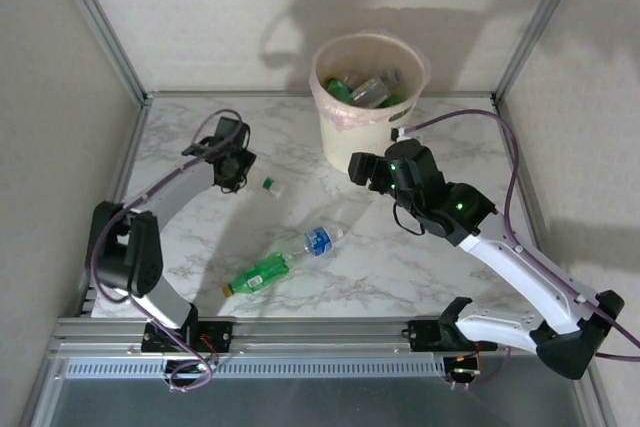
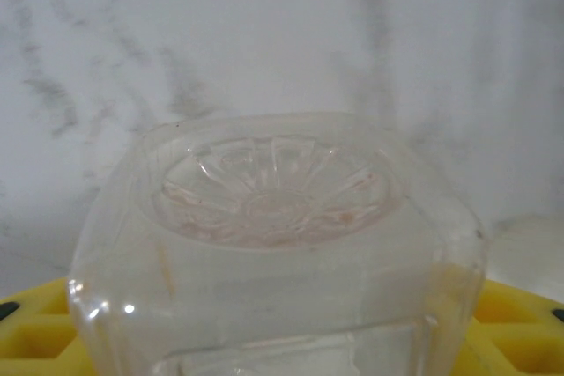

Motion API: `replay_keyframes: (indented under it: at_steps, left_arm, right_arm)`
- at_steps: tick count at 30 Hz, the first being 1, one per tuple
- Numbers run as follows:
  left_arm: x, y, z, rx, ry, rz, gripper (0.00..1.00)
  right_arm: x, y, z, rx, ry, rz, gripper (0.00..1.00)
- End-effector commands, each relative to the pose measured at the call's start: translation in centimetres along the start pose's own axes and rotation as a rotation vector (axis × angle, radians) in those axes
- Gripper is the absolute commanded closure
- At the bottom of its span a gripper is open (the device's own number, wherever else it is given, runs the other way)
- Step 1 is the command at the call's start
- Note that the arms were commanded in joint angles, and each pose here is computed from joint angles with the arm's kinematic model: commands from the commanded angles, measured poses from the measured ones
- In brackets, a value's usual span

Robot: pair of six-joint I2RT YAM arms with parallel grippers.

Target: Put the plastic bottles in the bin

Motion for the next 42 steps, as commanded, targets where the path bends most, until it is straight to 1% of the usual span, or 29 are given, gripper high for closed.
replay_keyframes:
  at_steps: [1,4,7,10,13,17,20,22,25,29,32,34,35,36,39,42]
  left_arm:
    - [-5.3,-5.7,-3.3,-0.108,0.023,0.227,0.43]
    - [-9.3,-9.5,-5.3,-0.161,0.071,0.345,0.43]
    - [-12.9,-13.5,-7.1,-0.214,0.086,0.483,0.43]
    - [-16.3,-16.6,-7.8,-0.252,0.107,0.612,0.42]
    - [-19.7,-18.2,-7.2,-0.237,0.149,0.743,0.43]
    - [-23.7,-19.5,-5.1,-0.232,0.194,0.879,0.43]
    - [-26.4,-19.5,-3.9,-0.248,0.208,0.936,0.43]
    - [-28.1,-18.8,-3.2,-0.254,0.211,0.960,0.43]
    - [-30.1,-16.5,-2.2,-0.235,0.214,0.974,0.42]
    - [-31.6,-13.1,-1.3,-0.202,0.188,0.981,0.40]
    - [-32.3,-11.8,-0.9,-0.208,0.180,1.008,0.26]
    - [-32.6,-11.6,-0.6,-0.215,0.182,1.026,0.12]
    - [-32.7,-11.6,-0.5,-0.216,0.186,1.037,0.08]
    - [-32.8,-11.7,-0.4,-0.222,0.191,1.046,0.01]
    - [-32.8,-12.3,-0.7,-0.242,0.197,1.051,0.00]
    - [-32.5,-13.7,-1.2,-0.282,0.224,1.042,0.00]
  right_arm:
    - [-0.5,-0.4,0.2,-0.001,0.030,0.021,0.14]
    - [-1.0,0.0,1.0,0.024,0.052,0.023,0.14]
    - [-0.8,0.3,1.5,0.052,0.064,0.004,0.15]
    - [-0.8,0.7,2.0,0.085,0.061,0.011,0.15]
    - [-0.9,1.1,2.8,0.119,0.061,0.015,0.16]
    - [-1.1,1.1,3.6,0.133,0.073,0.010,0.16]
    - [-0.9,1.1,3.7,0.136,0.075,0.004,0.16]
    - [-0.8,1.1,3.7,0.136,0.069,0.006,0.16]
    - [-0.8,1.0,3.5,0.134,0.064,0.011,0.16]
    - [-0.9,0.8,3.7,0.138,0.071,0.004,0.16]
    - [-0.8,0.6,3.7,0.150,0.068,0.000,0.16]
    - [-0.7,0.6,3.6,0.155,0.062,0.005,0.15]
    - [-0.7,0.5,3.6,0.156,0.054,0.005,0.15]
    - [-0.6,0.4,3.5,0.155,0.051,0.007,0.15]
    - [-0.5,0.3,3.3,0.148,0.039,0.009,0.15]
    - [-0.2,0.6,3.1,0.148,0.024,0.011,0.14]
Point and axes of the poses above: each hand's point on the last joint's axis, 136 mm out from that joint toward the fingers, its own y axis out along the fingers, its own x axis along the line the jaws close on, z = x × y, the point moved 7 cm from there along -y, back along the fingers, and after that the axes turned 11 degrees about y, right-handed, at the moved point
